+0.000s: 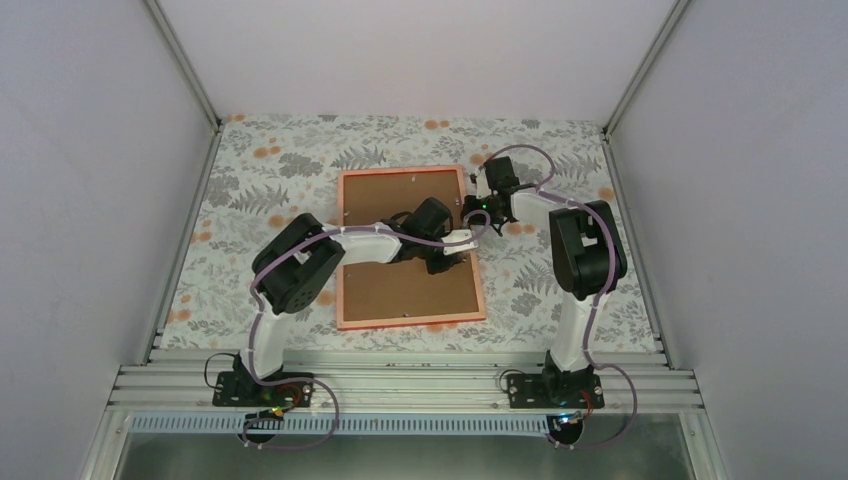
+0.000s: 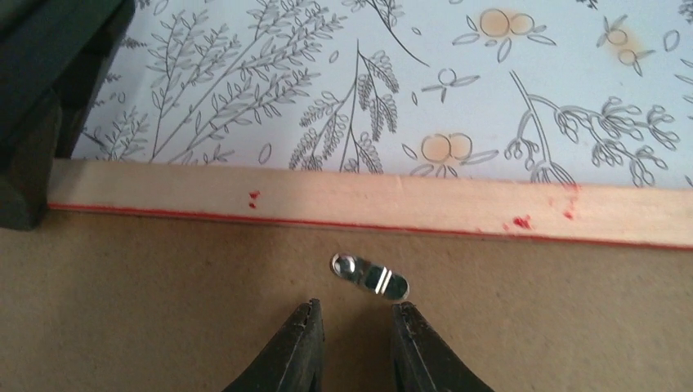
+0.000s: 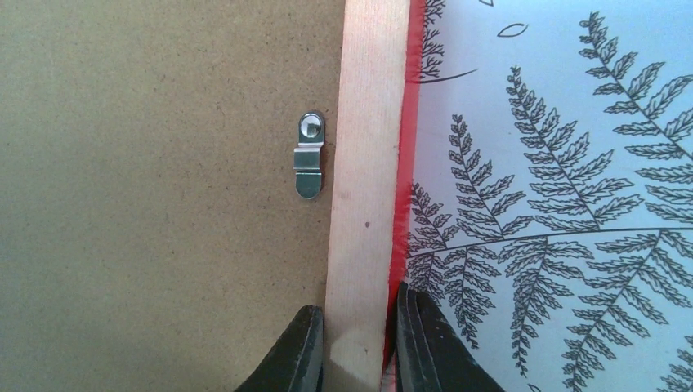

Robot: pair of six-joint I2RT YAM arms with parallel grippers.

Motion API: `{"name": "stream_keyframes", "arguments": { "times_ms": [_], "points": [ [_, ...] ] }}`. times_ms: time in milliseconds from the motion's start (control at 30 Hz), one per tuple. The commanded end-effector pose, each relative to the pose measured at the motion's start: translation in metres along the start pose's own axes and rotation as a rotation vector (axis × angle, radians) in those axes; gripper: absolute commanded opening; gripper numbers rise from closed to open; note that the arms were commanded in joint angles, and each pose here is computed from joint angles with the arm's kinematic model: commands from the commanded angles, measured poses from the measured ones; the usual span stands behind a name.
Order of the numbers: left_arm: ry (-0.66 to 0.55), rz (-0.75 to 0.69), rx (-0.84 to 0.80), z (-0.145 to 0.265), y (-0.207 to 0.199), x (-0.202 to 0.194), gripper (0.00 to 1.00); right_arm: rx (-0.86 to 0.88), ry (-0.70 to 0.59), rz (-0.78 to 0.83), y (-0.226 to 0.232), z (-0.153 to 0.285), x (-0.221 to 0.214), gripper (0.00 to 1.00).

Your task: Put the photo into the frame

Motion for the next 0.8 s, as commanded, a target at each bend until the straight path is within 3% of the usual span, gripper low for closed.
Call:
{"name": "stream_keyframes", "arguments": {
  "times_ms": [0, 233, 600, 767],
  "points": [
    [0.102, 0.005, -0.013, -0.025, -0.011, -0.021, 0.23, -0.116, 0.260, -0.055, -0.030, -0.028, -0.068, 0.03],
    [0.104, 0.000, 0.030, -0.039, -0.010, -0.018, 0.22, -0.115, 0.272, -0.074, -0.031, -0.031, -0.074, 0.03],
    [0.095, 0.056, 0.275, -0.018, 0.008, -0.021, 0.18, -0.116, 0.261, -0.085, -0.031, -0.027, -0.075, 0.03],
    [0.090, 0.060, 0.314, -0.020, 0.011, -0.023, 0.18, -0.106, 0.265, -0.090, -0.030, -0.027, -0.077, 0.03]
  ]
}}
Point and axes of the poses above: each gripper's point midway between its finger pads, its own z axis back along the fingers, its own y axis along the line the jaws close on, x = y × z, the point moved 6 cm from there along z, back along the fingers, and after that the axes turned 7 degrees about -z, right-handed, at the moved point
